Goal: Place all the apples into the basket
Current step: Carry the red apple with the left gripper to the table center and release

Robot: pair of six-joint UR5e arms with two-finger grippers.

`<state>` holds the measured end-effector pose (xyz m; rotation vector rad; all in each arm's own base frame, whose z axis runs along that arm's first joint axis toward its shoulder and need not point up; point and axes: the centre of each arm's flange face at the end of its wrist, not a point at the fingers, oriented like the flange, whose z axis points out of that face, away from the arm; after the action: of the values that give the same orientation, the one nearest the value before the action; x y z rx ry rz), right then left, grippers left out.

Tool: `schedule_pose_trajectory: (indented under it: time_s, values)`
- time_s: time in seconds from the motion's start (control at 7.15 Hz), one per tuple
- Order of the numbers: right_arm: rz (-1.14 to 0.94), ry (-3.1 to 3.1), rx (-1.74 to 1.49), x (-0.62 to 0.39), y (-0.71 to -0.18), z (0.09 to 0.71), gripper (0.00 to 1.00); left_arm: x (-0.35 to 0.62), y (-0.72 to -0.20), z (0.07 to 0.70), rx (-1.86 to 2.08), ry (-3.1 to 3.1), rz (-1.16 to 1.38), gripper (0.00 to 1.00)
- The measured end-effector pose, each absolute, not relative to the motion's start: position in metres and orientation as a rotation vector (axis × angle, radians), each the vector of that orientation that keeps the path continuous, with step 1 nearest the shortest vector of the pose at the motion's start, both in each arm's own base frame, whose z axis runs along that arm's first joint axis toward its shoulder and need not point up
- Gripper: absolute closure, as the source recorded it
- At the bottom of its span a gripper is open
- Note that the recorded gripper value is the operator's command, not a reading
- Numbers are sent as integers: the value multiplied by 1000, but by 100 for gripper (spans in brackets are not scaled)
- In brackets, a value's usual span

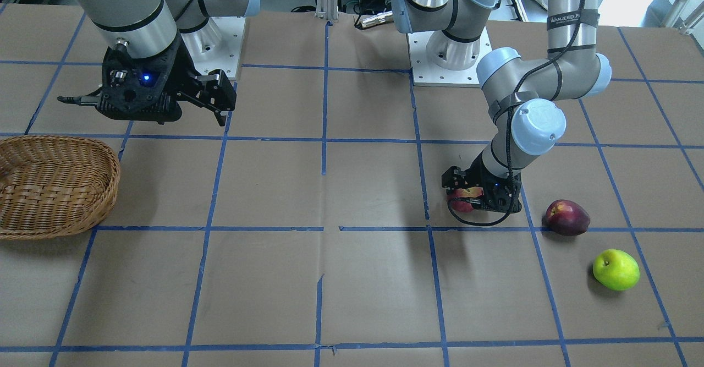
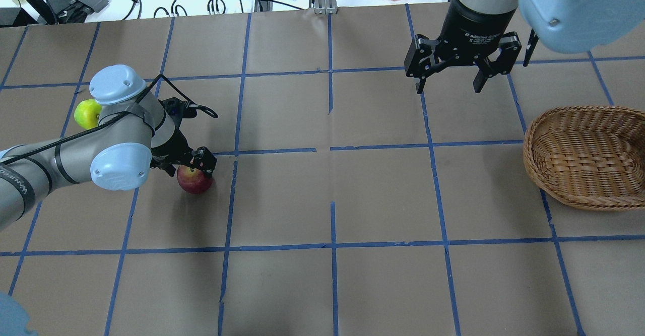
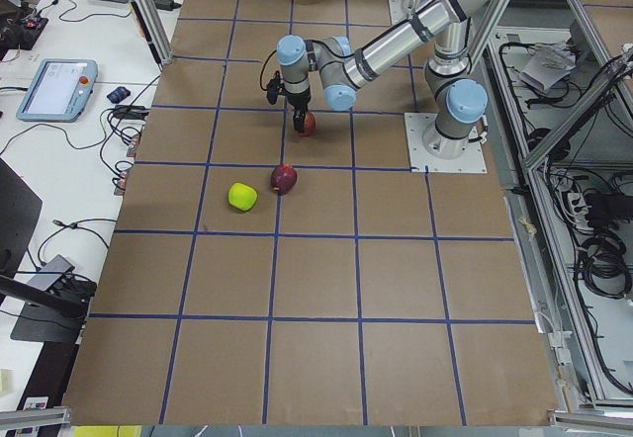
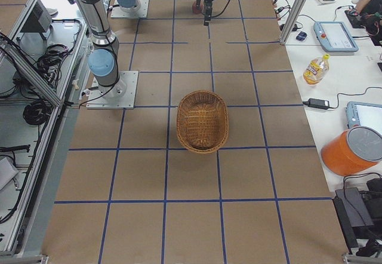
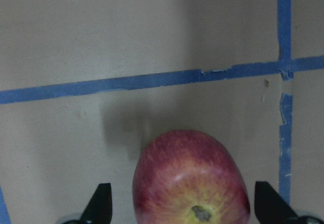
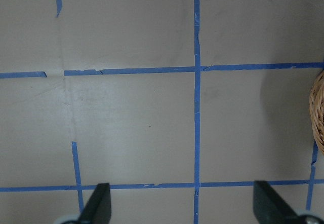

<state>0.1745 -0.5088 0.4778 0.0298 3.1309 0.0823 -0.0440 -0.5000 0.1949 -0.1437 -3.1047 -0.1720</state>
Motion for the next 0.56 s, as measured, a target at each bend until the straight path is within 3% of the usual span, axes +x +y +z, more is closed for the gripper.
schedule_pose_trajectory:
  time_s: [0.14, 0.28, 0.56]
  values:
    - [82, 3131, 30, 174, -509, 478, 0, -44, -500, 191, -143, -3105, -171, 42]
    - [82, 3131, 30, 174, -509, 478, 0, -43, -500, 189, -149, -3110, -152, 99]
    - [82, 3131, 30, 174, -509, 478, 0, -42, -502, 189, -206, -3116, -122, 100]
